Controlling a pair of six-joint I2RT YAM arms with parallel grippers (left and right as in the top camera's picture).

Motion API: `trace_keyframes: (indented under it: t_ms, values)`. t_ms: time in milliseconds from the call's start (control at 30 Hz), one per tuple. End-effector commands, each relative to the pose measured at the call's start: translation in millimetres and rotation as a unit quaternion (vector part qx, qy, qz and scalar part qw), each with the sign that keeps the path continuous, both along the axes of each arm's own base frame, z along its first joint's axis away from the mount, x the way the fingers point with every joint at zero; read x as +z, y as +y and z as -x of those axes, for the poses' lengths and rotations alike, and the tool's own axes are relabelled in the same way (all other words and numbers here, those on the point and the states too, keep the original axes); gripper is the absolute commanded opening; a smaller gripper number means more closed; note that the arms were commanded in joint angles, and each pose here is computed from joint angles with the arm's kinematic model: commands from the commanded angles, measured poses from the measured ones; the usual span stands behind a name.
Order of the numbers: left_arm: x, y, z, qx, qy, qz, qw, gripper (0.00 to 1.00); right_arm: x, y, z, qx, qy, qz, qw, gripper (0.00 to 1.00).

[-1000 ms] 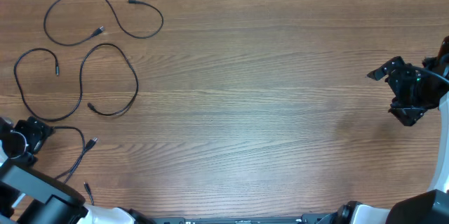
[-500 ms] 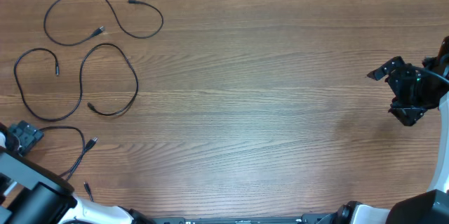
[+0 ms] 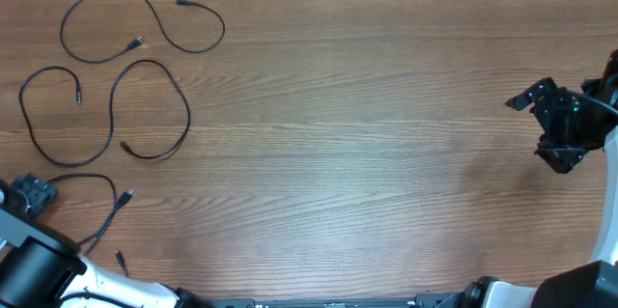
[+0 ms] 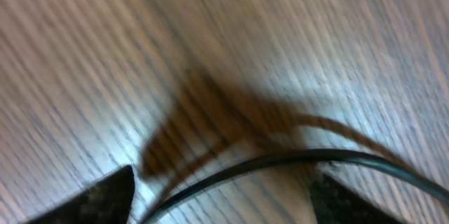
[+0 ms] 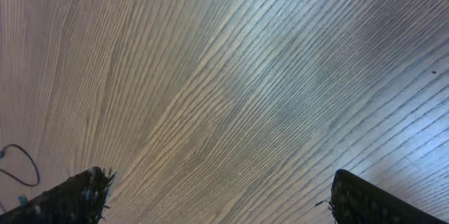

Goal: Untangle cables

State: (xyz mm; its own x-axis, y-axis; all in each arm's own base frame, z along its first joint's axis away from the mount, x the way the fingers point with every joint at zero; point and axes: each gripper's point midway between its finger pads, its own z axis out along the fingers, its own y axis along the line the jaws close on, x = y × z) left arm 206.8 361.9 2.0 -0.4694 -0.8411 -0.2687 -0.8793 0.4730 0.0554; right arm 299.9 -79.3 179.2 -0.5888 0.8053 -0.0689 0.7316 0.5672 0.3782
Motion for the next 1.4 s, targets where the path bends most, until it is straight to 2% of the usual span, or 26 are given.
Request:
trace_keyframes:
  t_ms: [0, 167, 367, 700, 733, 833, 867, 933, 1000, 1033, 1133, 1267, 1367]
  values:
    - [-24, 2, 20, 0.018, 0.009, 0.031, 0.999, 0.57, 8, -2, -3, 0.001, -0.012, 0.007, 1.000, 1.00]
    - [-35, 6, 38, 0.090, -0.017, 0.058, 0.994, 0.04, 8, -2, -3, 0.001, -0.012, 0.007, 1.000, 1.00]
    - [-34, 14, 52, 0.261, -0.058, 0.071, 0.961, 0.04, 8, -2, -3, 0.001, -0.012, 0.007, 1.000, 1.00]
    - [-9, 19, 48, 0.291, -0.058, 0.089, 0.951, 0.04, 8, -2, -3, 0.001, -0.012, 0.007, 1.000, 1.00]
    - [-5, 20, 48, 0.291, -0.058, 0.090, 0.951, 0.07, 8, -2, -3, 0.001, -0.012, 0.007, 1.000, 1.00]
    - [9, 25, 45, 0.290, -0.057, 0.092, 0.951, 0.57, 8, -2, -3, 0.001, -0.012, 0.007, 1.000, 1.00]
    - [14, 25, 43, 0.289, -0.058, 0.094, 0.951, 0.60, 8, -2, -3, 0.001, -0.012, 0.007, 1.000, 1.00]
    - [23, 26, 34, 0.271, -0.075, 0.105, 0.954, 0.75, 8, -2, -3, 0.001, -0.012, 0.007, 1.000, 1.00]
    - [36, 25, 12, 0.222, -0.117, 0.127, 0.960, 0.84, 8, -2, -3, 0.001, -0.012, 0.007, 1.000, 1.00]
    - [43, 24, 1, 0.200, -0.141, 0.139, 0.960, 0.88, 8, -2, -3, 0.001, -0.012, 0.007, 1.000, 1.00]
    - [63, 18, -23, 0.170, -0.191, 0.168, 0.952, 0.90, 8, -2, -3, 0.001, -0.012, 0.007, 1.000, 1.00]
    - [83, 15, -36, 0.141, -0.197, 0.171, 0.955, 0.93, 8, -2, -3, 0.001, -0.012, 0.007, 1.000, 1.00]
    - [106, 12, -50, 0.079, -0.194, 0.151, 0.966, 0.91, 8, -2, -3, 0.001, -0.012, 0.007, 1.000, 1.00]
